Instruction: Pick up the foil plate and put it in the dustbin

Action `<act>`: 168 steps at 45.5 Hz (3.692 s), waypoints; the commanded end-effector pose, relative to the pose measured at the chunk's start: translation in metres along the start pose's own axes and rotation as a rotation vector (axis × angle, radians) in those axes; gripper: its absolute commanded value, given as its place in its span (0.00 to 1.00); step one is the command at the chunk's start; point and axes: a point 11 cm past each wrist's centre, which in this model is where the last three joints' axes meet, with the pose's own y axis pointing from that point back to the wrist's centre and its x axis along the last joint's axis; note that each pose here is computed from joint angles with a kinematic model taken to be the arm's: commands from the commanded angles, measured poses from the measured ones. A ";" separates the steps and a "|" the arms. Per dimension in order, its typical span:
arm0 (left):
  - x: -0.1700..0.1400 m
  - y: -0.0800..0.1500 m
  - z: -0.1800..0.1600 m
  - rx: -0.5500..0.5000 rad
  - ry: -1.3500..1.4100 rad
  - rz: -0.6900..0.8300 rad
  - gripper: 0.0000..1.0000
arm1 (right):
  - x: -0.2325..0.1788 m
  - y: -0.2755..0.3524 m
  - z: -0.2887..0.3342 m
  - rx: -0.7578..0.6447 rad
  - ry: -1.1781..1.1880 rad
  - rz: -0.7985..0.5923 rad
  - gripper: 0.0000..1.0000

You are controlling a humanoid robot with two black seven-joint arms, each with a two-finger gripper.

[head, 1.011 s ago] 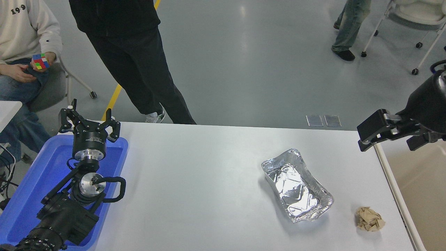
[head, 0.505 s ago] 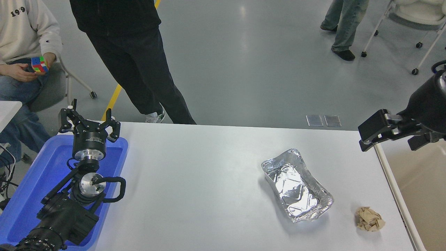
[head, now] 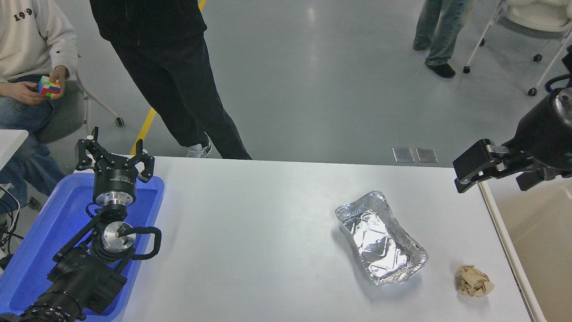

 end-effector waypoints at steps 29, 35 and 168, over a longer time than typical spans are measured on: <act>0.000 0.000 0.000 0.001 0.000 0.000 0.99 | 0.036 -0.173 0.001 -0.065 0.276 0.014 1.00; 0.000 0.000 0.000 0.000 0.000 0.000 0.99 | 0.032 -0.199 0.006 -0.048 0.262 0.024 1.00; 0.000 0.000 0.000 0.000 0.000 0.000 0.99 | 0.024 -0.337 -0.022 0.008 0.282 0.265 0.00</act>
